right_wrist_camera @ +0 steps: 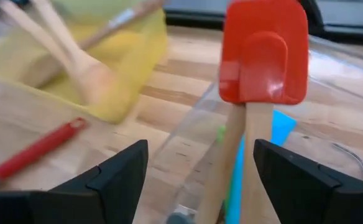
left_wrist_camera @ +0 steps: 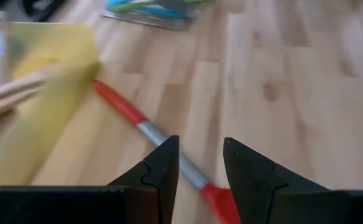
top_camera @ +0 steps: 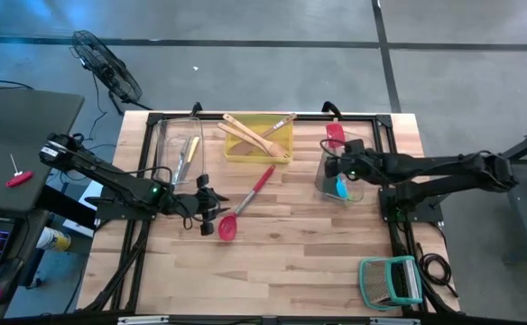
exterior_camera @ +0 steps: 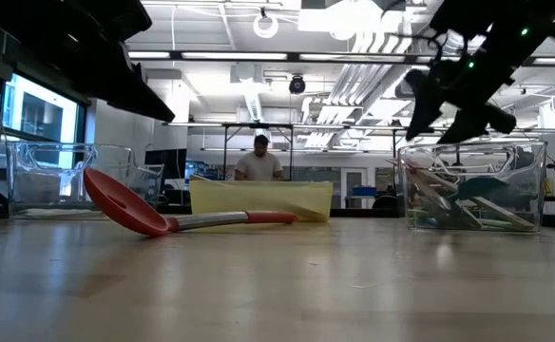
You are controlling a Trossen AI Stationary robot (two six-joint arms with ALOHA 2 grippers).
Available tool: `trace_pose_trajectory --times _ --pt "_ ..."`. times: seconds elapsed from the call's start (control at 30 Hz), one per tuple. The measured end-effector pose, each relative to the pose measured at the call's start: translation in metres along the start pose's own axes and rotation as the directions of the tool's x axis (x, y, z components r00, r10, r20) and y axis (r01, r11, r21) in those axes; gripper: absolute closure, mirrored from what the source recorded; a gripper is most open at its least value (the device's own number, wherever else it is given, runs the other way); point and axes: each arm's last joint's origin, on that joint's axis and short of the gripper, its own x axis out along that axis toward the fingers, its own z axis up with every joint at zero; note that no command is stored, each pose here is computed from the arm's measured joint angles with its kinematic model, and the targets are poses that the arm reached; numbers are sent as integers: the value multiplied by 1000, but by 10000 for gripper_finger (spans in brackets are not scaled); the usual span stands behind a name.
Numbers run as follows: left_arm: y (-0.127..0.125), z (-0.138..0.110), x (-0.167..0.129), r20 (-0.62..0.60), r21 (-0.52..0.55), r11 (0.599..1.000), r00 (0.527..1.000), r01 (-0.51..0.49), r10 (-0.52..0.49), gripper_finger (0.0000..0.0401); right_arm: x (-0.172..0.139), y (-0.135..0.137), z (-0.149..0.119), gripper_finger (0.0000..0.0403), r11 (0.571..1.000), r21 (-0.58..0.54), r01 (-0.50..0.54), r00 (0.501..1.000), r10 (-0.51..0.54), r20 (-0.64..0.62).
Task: Pick & Place Kitchen Items
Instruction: Put the red slotted serving spoon into the right yellow bin
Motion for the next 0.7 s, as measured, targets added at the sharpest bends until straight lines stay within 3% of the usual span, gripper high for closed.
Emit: trace_pose_trajectory --times 0.17,0.3,0.43,0.6,0.7 --pt "-3 8 -2 -10 -12 996 996 91 -91 279 -20 5 4 117 988 -30 -153 988 154 32" --pt "-5 20 -6 -52 -66 991 992 114 -118 279 -33 18 4 117 935 -129 -330 941 336 34" --pt "-4 32 -14 -145 -152 983 981 104 -127 279 -45 36 1 117 828 -248 -503 852 523 15" --pt "-1 42 -30 -338 -296 952 924 75 -178 279 -59 59 -6 117 625 -390 -676 689 724 -35" --pt "0 44 -38 -418 -398 916 878 52 -232 279 -63 69 -13 117 523 -456 -720 614 786 -69"
